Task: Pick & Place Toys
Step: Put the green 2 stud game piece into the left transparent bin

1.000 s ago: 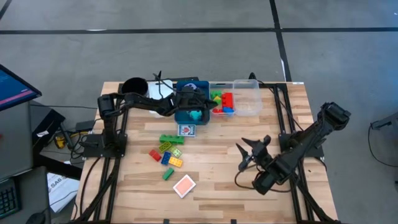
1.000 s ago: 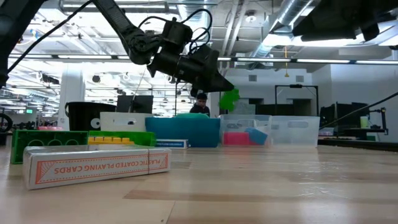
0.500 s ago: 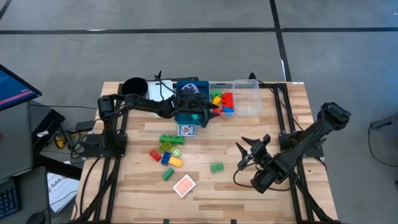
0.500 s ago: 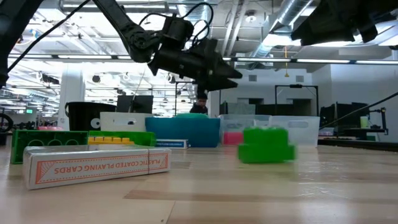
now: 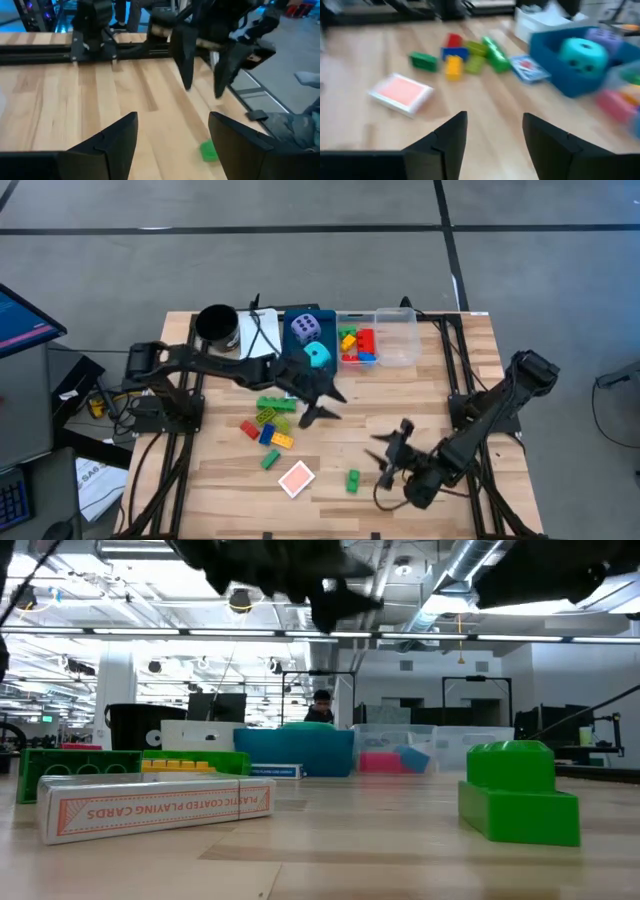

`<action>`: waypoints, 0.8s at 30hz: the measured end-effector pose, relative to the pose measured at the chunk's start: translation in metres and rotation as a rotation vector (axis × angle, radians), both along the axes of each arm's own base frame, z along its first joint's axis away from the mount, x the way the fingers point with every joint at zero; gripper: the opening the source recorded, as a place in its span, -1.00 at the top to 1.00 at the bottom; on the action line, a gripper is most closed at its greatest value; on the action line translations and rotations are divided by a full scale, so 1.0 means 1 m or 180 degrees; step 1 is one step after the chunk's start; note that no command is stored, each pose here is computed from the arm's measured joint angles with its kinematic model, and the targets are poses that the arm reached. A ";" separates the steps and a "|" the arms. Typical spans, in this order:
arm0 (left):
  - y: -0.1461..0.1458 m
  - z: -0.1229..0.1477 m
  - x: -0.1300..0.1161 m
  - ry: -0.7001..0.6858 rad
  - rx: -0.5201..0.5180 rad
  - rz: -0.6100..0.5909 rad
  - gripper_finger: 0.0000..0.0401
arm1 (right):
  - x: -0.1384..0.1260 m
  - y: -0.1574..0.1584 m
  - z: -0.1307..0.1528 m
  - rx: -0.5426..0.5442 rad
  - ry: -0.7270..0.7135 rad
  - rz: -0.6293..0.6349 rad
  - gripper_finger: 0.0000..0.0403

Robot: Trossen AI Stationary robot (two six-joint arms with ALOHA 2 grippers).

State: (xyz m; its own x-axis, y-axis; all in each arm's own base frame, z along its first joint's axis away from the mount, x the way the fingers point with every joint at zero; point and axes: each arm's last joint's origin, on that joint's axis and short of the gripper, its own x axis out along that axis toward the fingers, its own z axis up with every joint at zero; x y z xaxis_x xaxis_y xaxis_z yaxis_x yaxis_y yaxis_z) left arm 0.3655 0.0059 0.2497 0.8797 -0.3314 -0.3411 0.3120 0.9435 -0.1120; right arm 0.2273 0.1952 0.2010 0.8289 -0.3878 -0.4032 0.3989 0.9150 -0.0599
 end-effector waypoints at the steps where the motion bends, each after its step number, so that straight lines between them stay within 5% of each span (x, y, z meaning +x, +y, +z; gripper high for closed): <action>1: -0.005 0.006 -0.004 -0.0007 0.0020 0.0003 -0.17 | 0.004 0.004 -0.002 0.0062 -0.0089 0.0025 0.04; 13: -0.025 0.044 -0.059 -0.0296 0.0052 -0.0023 -0.18 | 0.036 0.034 -0.058 0.1153 -0.0804 -0.0504 -0.20; 18: -0.027 0.036 -0.083 -0.0213 -0.0134 0.0071 -0.18 | 0.047 0.054 -0.046 0.1131 -0.1124 -0.0657 -0.18; 24: -0.026 0.018 -0.106 -0.0078 -0.0263 0.0138 -0.18 | 0.069 0.079 -0.023 0.0882 -0.0960 -0.0647 -0.03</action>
